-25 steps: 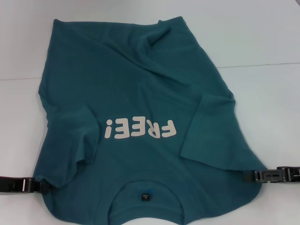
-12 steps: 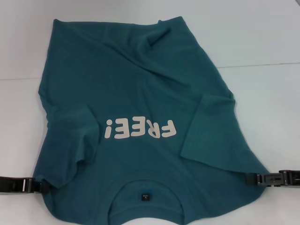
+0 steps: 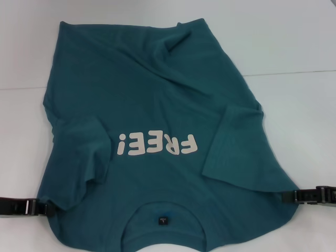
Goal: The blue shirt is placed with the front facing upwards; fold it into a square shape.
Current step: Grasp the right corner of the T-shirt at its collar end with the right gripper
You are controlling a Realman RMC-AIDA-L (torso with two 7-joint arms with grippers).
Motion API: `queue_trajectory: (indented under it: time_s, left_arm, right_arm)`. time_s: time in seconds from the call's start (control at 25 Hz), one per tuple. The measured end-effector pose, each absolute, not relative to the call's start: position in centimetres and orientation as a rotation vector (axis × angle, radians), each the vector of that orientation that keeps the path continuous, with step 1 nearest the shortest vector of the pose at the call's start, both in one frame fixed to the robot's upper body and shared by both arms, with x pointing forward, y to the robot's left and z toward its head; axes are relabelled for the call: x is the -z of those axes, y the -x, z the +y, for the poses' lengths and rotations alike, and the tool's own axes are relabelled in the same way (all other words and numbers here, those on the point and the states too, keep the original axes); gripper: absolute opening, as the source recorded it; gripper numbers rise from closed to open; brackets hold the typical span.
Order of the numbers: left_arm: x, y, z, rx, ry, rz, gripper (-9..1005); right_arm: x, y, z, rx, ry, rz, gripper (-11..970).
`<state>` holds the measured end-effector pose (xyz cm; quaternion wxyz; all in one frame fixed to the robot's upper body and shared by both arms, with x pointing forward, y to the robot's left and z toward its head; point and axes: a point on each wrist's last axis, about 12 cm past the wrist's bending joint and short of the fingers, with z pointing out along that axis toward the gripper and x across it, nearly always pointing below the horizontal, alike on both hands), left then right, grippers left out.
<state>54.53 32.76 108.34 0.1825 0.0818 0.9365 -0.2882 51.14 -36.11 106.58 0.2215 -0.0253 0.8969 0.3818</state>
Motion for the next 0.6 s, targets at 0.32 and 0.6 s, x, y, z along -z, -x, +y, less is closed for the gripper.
queue_trajectory:
  time_s: [0.32, 0.6]
  left_arm:
    - [-108.37, -54.57, 32.73, 0.813, -0.232, 2.642, 20]
    - [-108.38, -54.59, 32.73, 0.811, -0.234, 2.641, 20]
  right_arm:
    - [-106.52, -51.34, -35.96, -1.049, 0.067, 2.489, 440]
    - [-106.31, -51.49, -35.9, -1.032, 0.046, 2.509, 84]
